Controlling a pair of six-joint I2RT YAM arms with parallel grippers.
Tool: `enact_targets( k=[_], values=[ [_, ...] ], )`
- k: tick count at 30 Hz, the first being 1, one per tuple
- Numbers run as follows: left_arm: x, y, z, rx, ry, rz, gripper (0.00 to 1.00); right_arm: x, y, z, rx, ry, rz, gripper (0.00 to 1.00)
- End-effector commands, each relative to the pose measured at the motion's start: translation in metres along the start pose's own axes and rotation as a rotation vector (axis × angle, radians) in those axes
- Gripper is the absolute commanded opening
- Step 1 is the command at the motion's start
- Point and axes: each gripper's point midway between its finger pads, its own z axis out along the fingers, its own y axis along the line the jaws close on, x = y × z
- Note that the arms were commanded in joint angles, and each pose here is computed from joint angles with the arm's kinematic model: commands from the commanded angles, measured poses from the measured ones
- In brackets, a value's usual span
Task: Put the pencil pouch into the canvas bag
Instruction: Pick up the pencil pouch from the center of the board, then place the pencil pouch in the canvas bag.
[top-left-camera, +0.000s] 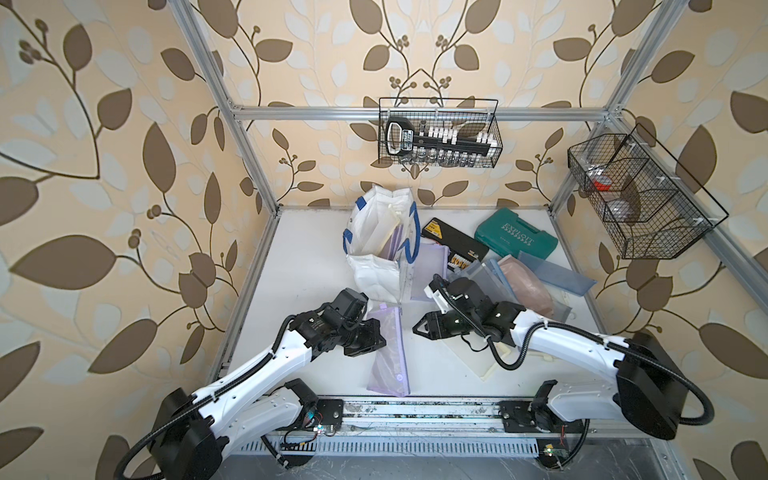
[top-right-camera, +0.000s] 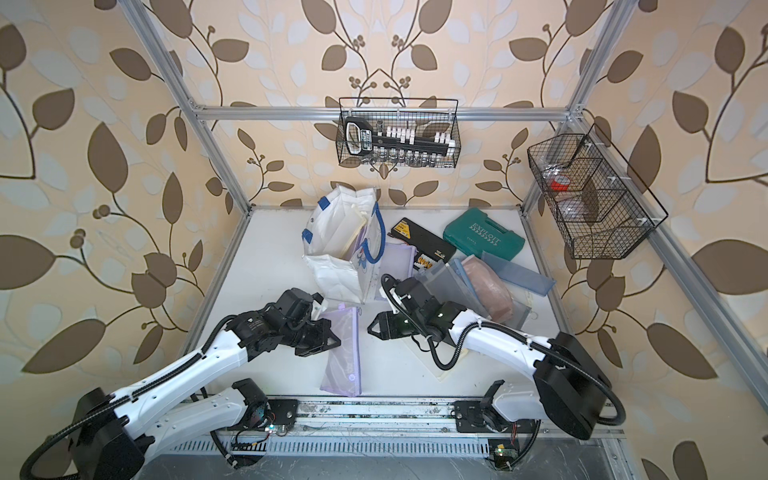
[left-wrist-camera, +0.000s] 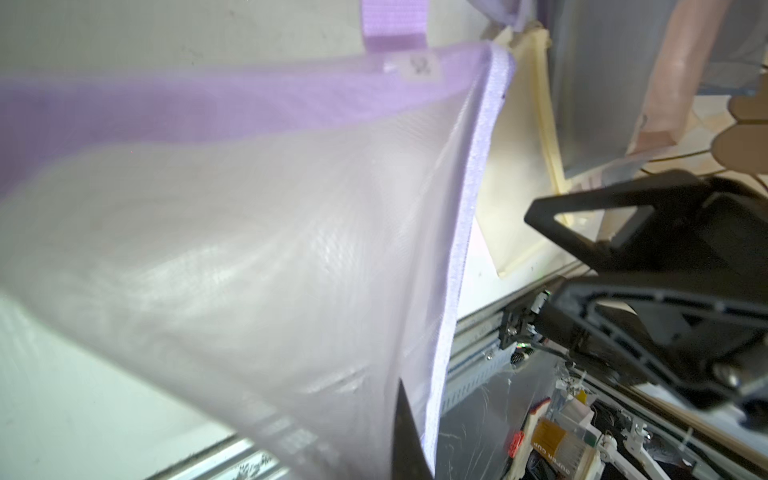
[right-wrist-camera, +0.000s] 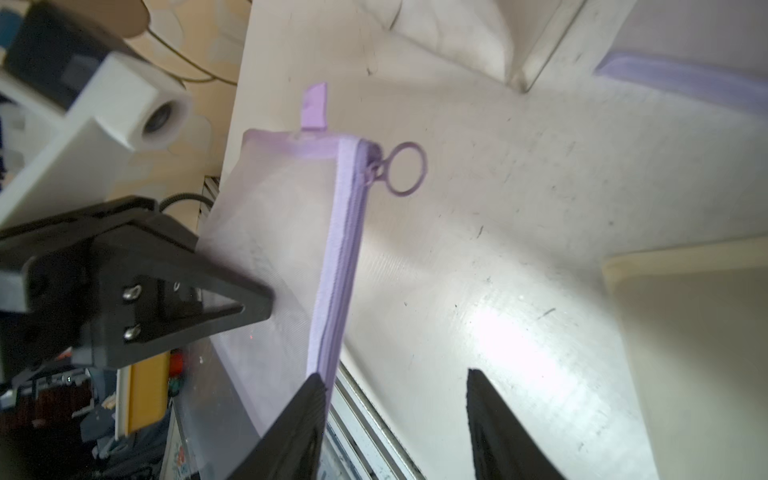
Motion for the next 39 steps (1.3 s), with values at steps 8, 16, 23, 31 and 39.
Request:
enact_targets(
  k=[8, 16, 23, 31, 39],
  values=[
    [-0.001, -0.074, -0.079, 0.098, -0.022, 0.330, 0.00, -0.042, -0.067, -0.064, 0.202, -0.117, 0.095, 0.89],
    [-0.086, -0.137, -0.134, -0.049, -0.283, 0.451, 0.00, -0.059, -0.073, -0.075, 0.226, -0.138, 0.090, 0.96],
    [-0.187, -0.175, -0.166, -0.253, -0.495, 0.507, 0.00, -0.051, -0.074, -0.077, 0.220, -0.140, 0.121, 0.97],
    [-0.284, -0.165, -0.184, -0.451, -0.722, 0.472, 0.00, -0.044, -0.075, -0.087, 0.249, -0.132, 0.122, 0.97],
    [-0.320, -0.142, -0.132, -0.567, -0.686, 0.520, 0.00, -0.035, -0.079, -0.092, 0.270, -0.125, 0.131, 0.97]
  ],
)
